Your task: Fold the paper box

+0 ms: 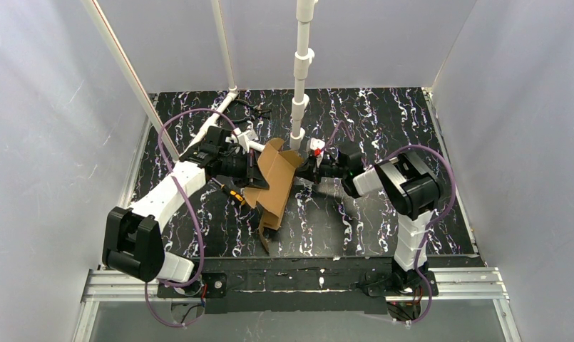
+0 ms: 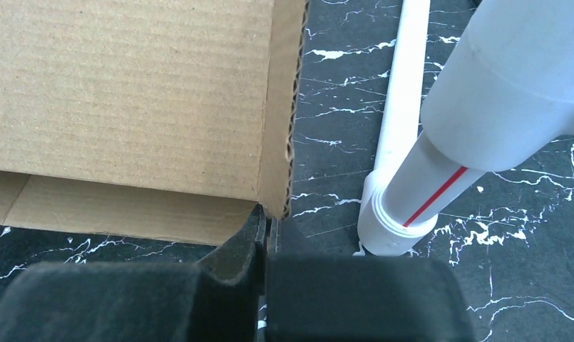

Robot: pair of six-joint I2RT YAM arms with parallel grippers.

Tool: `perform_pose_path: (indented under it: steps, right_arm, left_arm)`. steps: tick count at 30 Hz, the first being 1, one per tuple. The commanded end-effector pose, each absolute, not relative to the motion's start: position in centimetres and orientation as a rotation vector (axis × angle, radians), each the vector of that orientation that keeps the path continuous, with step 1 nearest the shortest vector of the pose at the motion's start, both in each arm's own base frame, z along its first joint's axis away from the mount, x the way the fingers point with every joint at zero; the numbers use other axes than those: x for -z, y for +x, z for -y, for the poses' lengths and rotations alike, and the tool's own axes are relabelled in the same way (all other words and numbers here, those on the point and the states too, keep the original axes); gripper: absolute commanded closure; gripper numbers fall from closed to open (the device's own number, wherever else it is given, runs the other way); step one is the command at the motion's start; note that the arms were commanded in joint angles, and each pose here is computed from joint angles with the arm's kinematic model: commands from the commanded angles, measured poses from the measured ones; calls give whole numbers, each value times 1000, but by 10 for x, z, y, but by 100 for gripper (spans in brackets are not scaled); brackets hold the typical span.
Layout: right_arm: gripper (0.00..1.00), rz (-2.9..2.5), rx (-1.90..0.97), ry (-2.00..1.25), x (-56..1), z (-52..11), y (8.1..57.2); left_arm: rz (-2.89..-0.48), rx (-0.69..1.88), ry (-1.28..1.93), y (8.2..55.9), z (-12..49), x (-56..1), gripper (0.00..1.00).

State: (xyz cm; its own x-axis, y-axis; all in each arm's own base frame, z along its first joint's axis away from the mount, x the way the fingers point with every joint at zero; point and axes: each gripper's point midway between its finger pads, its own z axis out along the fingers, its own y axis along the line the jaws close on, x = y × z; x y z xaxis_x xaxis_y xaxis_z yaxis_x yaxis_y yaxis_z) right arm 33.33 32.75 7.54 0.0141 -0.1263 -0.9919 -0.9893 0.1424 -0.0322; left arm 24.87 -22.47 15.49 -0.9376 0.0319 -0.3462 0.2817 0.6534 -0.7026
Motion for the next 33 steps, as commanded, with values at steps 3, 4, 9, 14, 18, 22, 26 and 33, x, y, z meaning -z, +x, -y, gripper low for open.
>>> perform_pose_path:
  steps: [3,4,9,14,18,22,26,33]
  right_arm:
    - [99,-1279,-986,-1266,-116,-332,319]
    - [99,-1308,-952,-1283,-118,-329,320]
    - [99,-1513,-814,-1355,-124,-309,320]
    - [99,-1776,-717,-1409,-117,-278,309]
    - [99,-1957,-661,-1447,-110,-253,291]
    - [99,-2075,-597,-1472,-109,-235,278]
    - [99,-2155,-513,-1497,-104,-225,273]
    - [98,-2246,-464,-1533,-83,-227,271]
  left_arm:
    - [-2517,1221,241,245,220,-174,100]
    - [-2514,1230,236,244,221,-177,100]
    - [-2489,1286,192,240,224,-186,100]
    - [-2494,1324,113,239,227,-184,100]
    - [-2531,1328,41,239,226,-176,98]
    - [-2536,1324,26,239,226,-169,88]
    - [-2547,1313,31,241,226,-163,80]
    - [-2598,1322,60,240,227,-145,93]
